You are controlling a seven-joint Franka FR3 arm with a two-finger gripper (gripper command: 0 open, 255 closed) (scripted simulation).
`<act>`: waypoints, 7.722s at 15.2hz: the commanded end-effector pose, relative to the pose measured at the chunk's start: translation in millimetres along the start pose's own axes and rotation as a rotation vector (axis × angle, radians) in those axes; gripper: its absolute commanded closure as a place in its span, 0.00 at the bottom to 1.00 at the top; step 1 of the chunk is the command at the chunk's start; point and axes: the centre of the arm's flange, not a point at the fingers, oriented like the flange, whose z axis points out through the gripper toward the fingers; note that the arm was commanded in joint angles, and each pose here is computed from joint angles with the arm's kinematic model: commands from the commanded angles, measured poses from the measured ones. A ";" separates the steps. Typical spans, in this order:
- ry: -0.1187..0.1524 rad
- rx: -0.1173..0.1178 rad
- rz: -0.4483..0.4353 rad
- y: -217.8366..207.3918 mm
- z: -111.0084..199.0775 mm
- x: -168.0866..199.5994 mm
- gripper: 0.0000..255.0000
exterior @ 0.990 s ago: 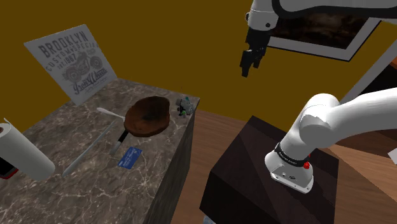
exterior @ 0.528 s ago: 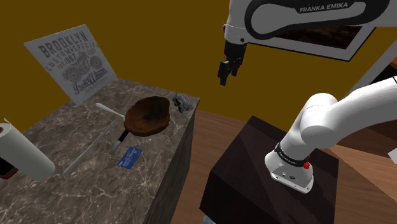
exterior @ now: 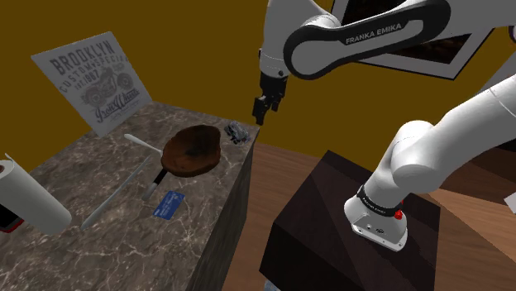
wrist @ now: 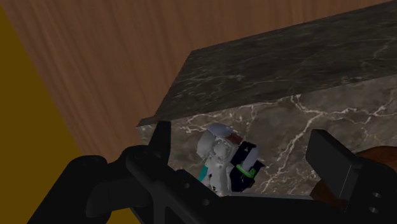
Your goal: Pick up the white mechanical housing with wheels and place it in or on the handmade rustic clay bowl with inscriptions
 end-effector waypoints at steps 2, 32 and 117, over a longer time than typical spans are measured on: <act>0.029 0.002 -0.028 -25.9 16.9 21.5 0.00; 0.057 0.002 -0.058 -52.8 74.6 46.2 0.00; 0.190 0.461 0.270 -143.2 -77.6 122.6 1.00</act>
